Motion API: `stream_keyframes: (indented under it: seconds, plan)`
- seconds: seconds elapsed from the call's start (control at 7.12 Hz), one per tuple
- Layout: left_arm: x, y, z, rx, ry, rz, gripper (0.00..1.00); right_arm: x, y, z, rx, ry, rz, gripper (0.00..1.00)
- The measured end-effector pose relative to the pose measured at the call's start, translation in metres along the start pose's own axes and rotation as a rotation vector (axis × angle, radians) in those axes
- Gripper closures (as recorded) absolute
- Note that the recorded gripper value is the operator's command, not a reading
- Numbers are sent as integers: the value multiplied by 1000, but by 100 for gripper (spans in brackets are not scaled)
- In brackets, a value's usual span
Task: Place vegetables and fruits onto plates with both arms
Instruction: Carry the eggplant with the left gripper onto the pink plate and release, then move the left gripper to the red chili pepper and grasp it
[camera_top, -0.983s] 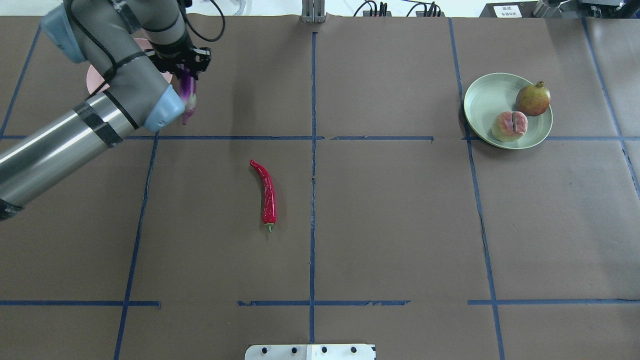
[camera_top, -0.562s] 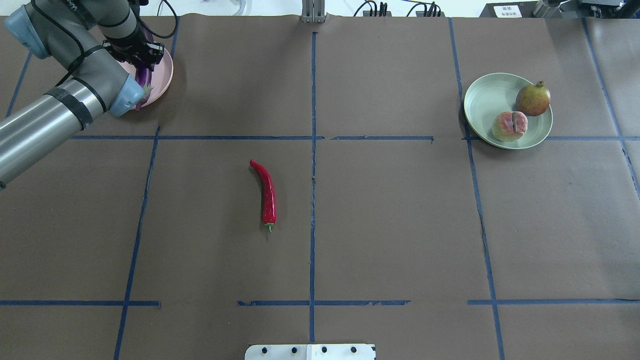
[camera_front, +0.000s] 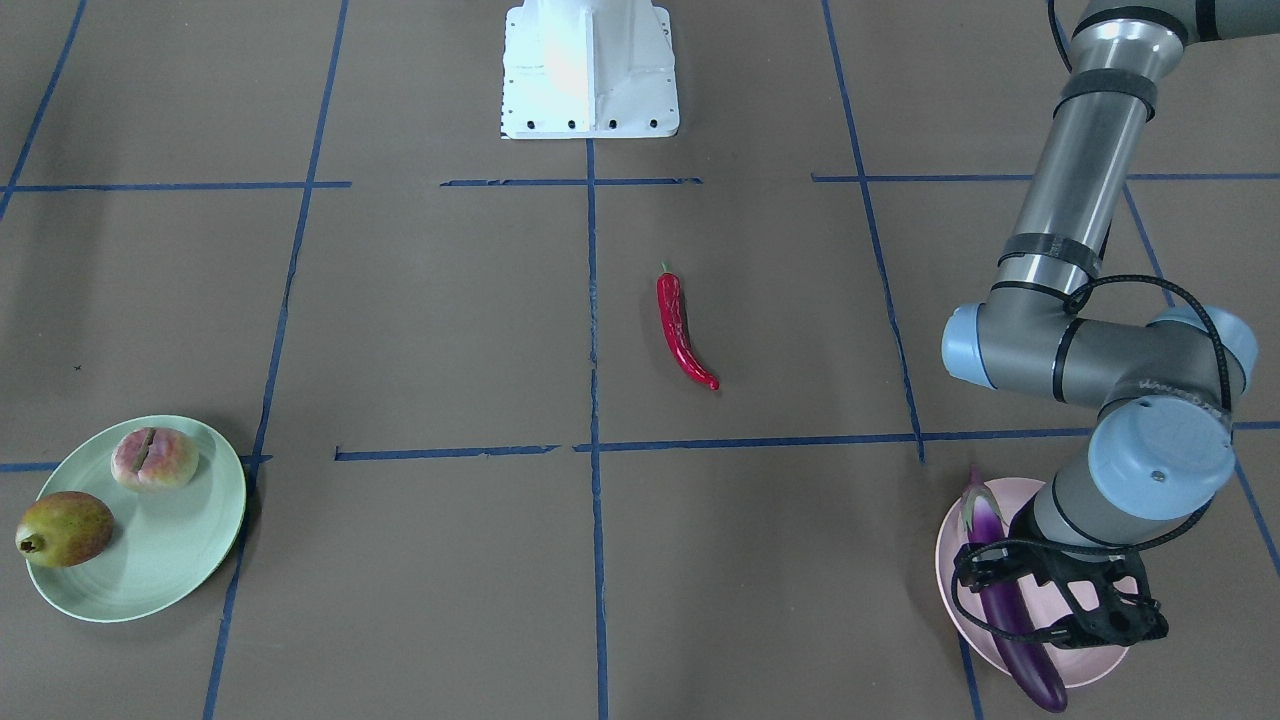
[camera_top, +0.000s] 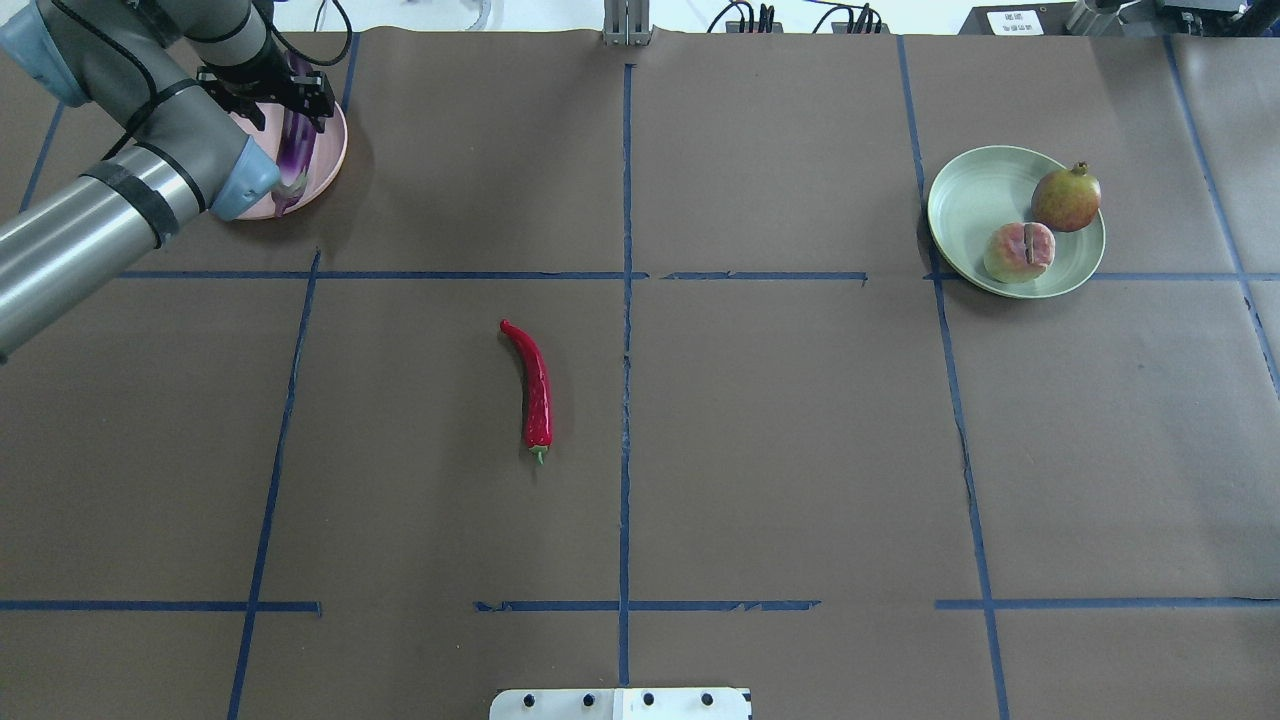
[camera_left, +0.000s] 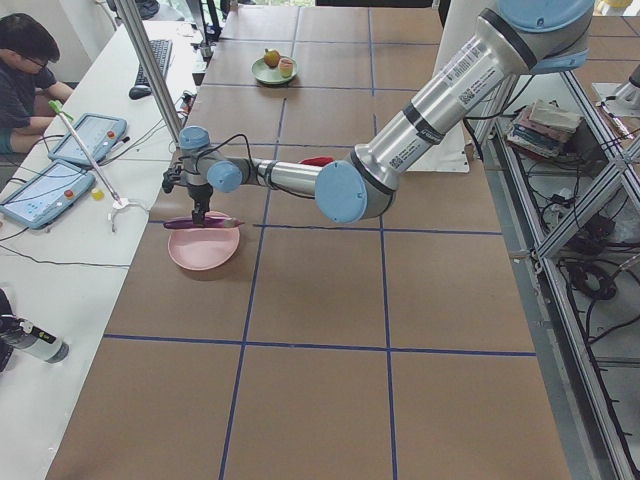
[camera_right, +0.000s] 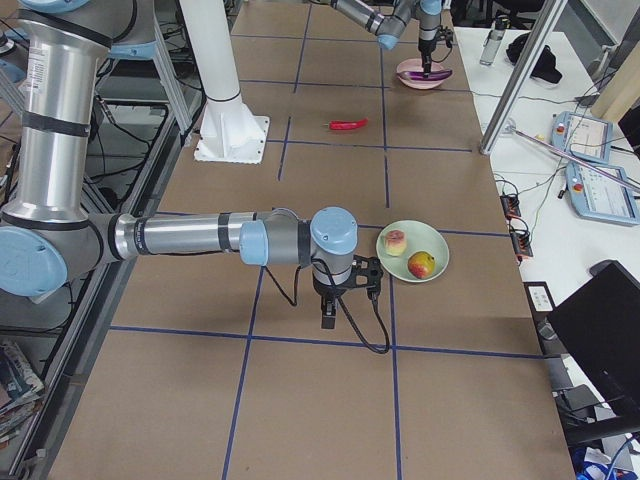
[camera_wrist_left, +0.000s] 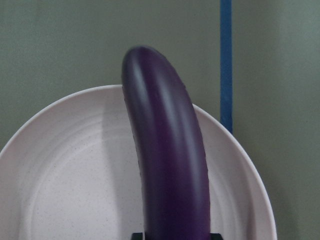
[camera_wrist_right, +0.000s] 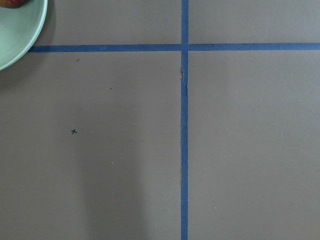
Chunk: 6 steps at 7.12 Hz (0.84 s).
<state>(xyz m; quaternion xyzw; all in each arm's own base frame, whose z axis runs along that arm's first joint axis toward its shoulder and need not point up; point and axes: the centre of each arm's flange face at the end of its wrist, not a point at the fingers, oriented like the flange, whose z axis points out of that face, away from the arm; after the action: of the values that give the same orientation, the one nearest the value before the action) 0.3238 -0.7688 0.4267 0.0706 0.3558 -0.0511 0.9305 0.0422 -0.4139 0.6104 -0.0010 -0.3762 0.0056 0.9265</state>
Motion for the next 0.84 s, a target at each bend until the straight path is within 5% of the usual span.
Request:
stream_keyframes:
  seconds: [0.42, 0.84]
  plan:
    - [50, 11, -89, -34, 56, -52, 0, 0, 0, 0, -1, 0, -1, 0]
    - [216, 167, -87, -80, 93, -134, 0, 0, 0, 1, -3, 1, 1, 0]
